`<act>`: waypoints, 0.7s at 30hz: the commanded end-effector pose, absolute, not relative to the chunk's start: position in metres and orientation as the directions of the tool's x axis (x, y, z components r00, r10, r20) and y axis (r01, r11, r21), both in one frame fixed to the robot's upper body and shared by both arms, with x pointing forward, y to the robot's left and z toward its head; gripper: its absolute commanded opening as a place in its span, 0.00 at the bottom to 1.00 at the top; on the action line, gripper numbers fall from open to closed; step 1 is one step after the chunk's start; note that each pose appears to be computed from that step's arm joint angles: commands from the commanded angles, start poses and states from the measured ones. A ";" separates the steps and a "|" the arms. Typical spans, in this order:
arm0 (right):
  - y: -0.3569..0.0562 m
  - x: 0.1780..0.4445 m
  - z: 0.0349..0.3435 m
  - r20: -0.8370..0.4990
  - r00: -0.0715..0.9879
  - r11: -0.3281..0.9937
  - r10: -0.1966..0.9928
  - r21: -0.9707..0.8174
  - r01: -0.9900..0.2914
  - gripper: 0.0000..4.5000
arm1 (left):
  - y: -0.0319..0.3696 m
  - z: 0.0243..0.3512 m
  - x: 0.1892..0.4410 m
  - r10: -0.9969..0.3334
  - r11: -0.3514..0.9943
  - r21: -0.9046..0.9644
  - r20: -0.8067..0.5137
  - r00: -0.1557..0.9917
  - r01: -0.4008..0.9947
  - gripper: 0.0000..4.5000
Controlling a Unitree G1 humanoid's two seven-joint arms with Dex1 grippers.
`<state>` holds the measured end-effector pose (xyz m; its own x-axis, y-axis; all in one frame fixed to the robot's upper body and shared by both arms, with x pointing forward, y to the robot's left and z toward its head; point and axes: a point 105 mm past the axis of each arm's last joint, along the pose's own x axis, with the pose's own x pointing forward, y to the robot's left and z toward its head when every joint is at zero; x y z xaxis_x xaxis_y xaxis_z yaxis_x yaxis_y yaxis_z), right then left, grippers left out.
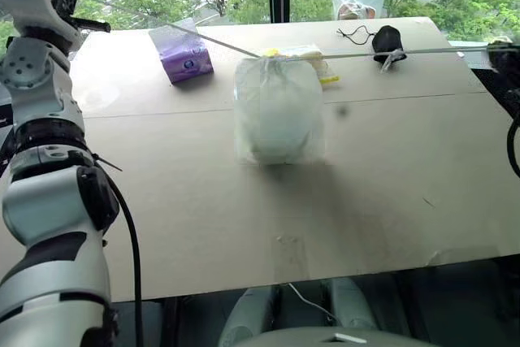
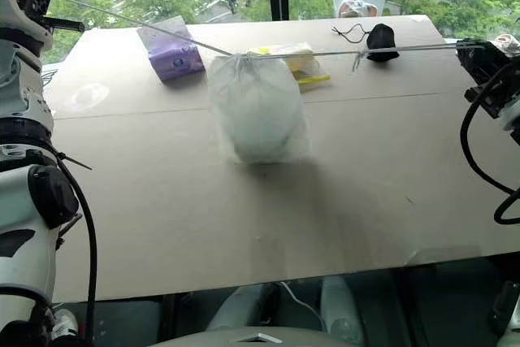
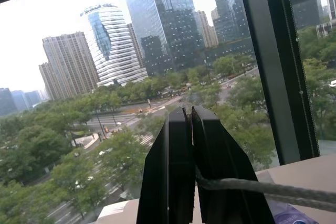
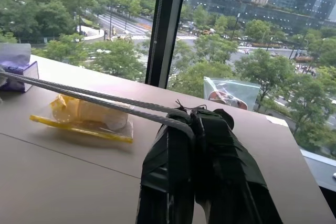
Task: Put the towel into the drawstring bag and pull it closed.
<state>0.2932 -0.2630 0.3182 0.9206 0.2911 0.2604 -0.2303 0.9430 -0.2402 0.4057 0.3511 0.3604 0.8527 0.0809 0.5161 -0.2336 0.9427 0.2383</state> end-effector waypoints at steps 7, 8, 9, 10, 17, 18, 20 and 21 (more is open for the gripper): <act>-0.283 0.287 0.351 0.314 0.901 0.931 0.299 -0.303 -0.204 0.00 | 0.334 0.422 0.393 -0.030 0.942 0.284 0.599 0.800 -0.177 0.00; -0.274 0.281 0.333 0.241 0.902 0.910 0.359 -0.304 -0.281 0.00 | 0.333 0.411 0.395 -0.063 0.952 0.280 0.575 0.816 -0.124 0.00; -0.264 0.275 0.312 0.166 0.899 0.889 0.406 -0.301 -0.346 0.00 | 0.333 0.397 0.398 -0.097 0.956 0.283 0.544 0.833 -0.073 0.00; -0.255 0.268 0.293 0.094 0.892 0.870 0.443 -0.285 -0.402 0.00 | 0.332 0.382 0.401 -0.132 0.959 0.284 0.510 0.850 -0.021 0.00; -0.199 0.254 0.222 -0.104 0.815 0.793 0.570 -0.189 -0.579 0.00 | 0.257 0.257 0.411 -0.520 0.847 0.250 0.203 0.829 0.470 0.00; -0.192 0.263 0.222 -0.093 0.814 0.788 0.574 -0.207 -0.580 0.00 | 0.235 0.249 0.408 -0.588 0.802 0.254 0.175 0.790 0.540 0.00; -0.180 0.281 0.225 -0.083 0.808 0.774 0.583 -0.247 -0.583 0.00 | 0.198 0.238 0.403 -0.674 0.734 0.227 0.136 0.726 0.640 0.00; -0.175 0.287 0.225 -0.085 0.806 0.767 0.586 -0.264 -0.585 0.00 | 0.186 0.235 0.400 -0.707 0.703 0.220 0.118 0.697 0.676 0.00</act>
